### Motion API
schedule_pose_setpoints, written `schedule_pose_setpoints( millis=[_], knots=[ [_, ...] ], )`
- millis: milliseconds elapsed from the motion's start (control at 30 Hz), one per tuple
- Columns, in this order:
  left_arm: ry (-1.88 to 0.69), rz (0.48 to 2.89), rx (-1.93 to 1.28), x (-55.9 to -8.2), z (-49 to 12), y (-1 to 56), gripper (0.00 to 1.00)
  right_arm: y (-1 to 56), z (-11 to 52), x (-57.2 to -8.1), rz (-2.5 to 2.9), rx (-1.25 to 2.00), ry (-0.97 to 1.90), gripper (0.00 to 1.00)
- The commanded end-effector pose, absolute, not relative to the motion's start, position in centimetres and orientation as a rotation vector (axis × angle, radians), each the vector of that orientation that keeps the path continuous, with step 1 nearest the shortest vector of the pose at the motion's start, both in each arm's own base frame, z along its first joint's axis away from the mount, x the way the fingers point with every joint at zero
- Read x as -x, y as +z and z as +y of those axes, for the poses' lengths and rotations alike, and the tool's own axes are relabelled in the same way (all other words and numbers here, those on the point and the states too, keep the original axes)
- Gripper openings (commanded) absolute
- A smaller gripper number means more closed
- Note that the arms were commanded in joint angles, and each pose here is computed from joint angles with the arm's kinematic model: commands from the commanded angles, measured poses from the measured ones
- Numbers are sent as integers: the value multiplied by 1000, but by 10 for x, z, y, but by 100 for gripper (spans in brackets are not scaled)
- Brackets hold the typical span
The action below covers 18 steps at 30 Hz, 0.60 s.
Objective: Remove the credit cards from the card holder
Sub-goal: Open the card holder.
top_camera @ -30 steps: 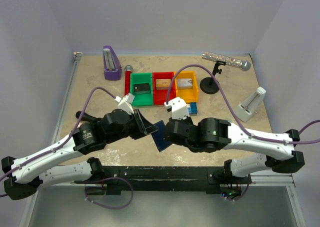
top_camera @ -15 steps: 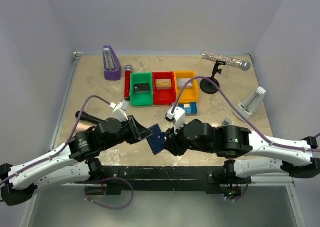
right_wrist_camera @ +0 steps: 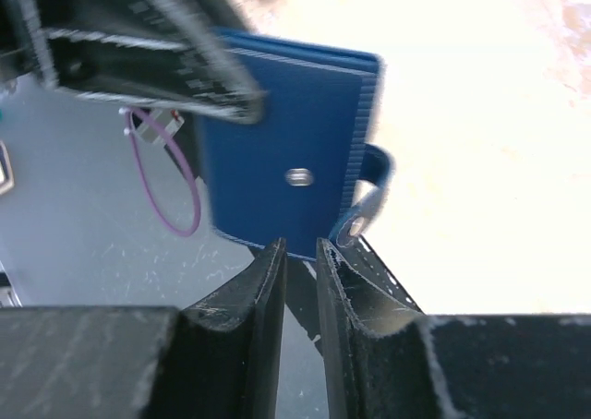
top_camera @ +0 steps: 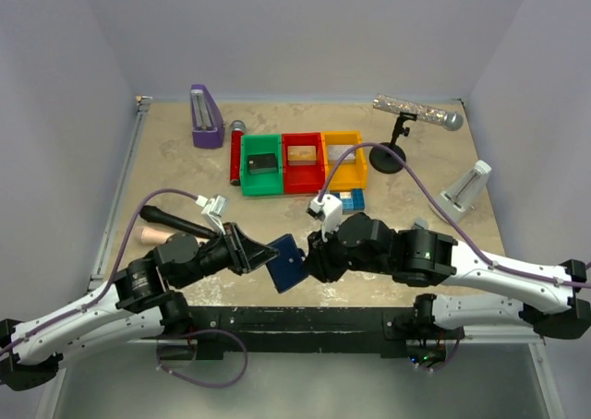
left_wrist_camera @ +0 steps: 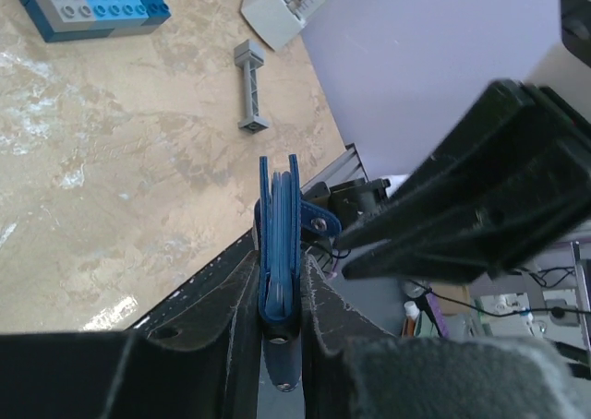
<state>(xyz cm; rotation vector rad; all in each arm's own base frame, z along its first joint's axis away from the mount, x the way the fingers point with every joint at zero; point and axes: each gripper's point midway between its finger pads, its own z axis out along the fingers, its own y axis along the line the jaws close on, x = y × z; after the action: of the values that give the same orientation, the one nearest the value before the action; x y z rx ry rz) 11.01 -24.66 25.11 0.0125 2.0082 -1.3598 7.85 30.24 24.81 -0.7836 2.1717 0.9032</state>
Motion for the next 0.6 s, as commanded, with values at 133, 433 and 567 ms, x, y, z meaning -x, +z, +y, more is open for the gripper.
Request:
schedule_pose_setpoints(
  millis=[133,433,567],
  knots=[
    [-1540,1709,-194,-89,-242,292,0,261,291,-87,2158,643,1018,23],
    [-1719,1466,-506,-47,-250,328,0,265,289,-83,2156,649,1039,24],
    [-1779,1353,-631,-28,-249,343,0,270,286,-80,2135,642,1074,24]
  ],
)
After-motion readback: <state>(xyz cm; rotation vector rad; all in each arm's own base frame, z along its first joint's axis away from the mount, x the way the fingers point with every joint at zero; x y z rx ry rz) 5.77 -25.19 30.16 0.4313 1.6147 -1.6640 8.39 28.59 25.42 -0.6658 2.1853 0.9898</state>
